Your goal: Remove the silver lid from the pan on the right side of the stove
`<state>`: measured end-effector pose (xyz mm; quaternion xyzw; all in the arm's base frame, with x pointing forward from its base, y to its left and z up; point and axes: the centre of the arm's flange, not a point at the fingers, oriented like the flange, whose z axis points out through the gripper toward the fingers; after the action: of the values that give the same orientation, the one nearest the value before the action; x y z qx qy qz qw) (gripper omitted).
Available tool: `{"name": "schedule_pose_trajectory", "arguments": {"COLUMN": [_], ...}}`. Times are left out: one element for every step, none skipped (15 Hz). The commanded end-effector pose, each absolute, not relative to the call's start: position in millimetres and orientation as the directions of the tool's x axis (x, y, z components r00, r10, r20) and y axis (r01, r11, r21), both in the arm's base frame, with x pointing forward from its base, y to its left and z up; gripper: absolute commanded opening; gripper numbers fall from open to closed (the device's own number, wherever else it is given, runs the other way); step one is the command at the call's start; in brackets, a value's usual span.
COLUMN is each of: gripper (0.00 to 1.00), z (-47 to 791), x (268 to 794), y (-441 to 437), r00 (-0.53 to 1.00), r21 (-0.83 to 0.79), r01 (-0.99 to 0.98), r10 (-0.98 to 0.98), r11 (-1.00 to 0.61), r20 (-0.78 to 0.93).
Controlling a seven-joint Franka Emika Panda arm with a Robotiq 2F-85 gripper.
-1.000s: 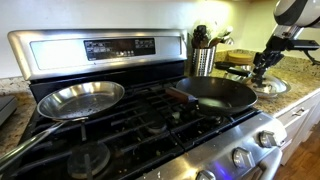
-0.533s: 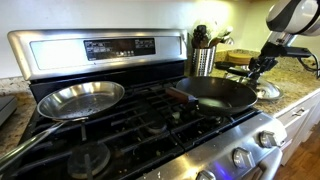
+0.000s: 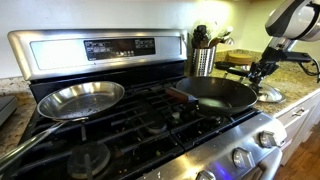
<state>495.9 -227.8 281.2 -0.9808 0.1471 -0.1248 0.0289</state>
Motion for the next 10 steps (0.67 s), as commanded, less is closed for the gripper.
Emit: {"name": "schedule_pose_trajectory", "arguments": {"gripper": [0.71, 0.76, 0.83, 0.88, 0.96, 0.98, 1.00, 1.00, 1.00, 1.00], "z": [288, 293, 300, 306, 315, 324, 337, 349, 364, 376], "x": [496, 495, 494, 494, 492, 490, 487, 484, 480, 477], "y": [-233, -231, -229, -227, -224, -220, -214, -208, -203, -198], "r00": [0.914, 0.914, 0.913, 0.913, 0.912, 0.911, 0.913, 0.914, 0.911, 0.911], "r21": [-0.100, -0.096, -0.097, -0.094, -0.091, -0.088, -0.077, -0.073, -0.062, -0.054], "r01": [-0.286, -0.283, -0.274, -0.270, -0.260, -0.249, -0.239, -0.221, -0.212, -0.193], "r10": [-0.302, -0.299, -0.290, -0.286, -0.275, -0.264, -0.251, -0.233, -0.220, -0.200], "r11": [-0.953, -0.954, -0.957, -0.958, -0.961, -0.964, -0.968, -0.972, -0.975, -0.980], "r20": [0.270, 0.275, 0.285, 0.292, 0.305, 0.316, 0.321, 0.333, 0.348, 0.361]}}
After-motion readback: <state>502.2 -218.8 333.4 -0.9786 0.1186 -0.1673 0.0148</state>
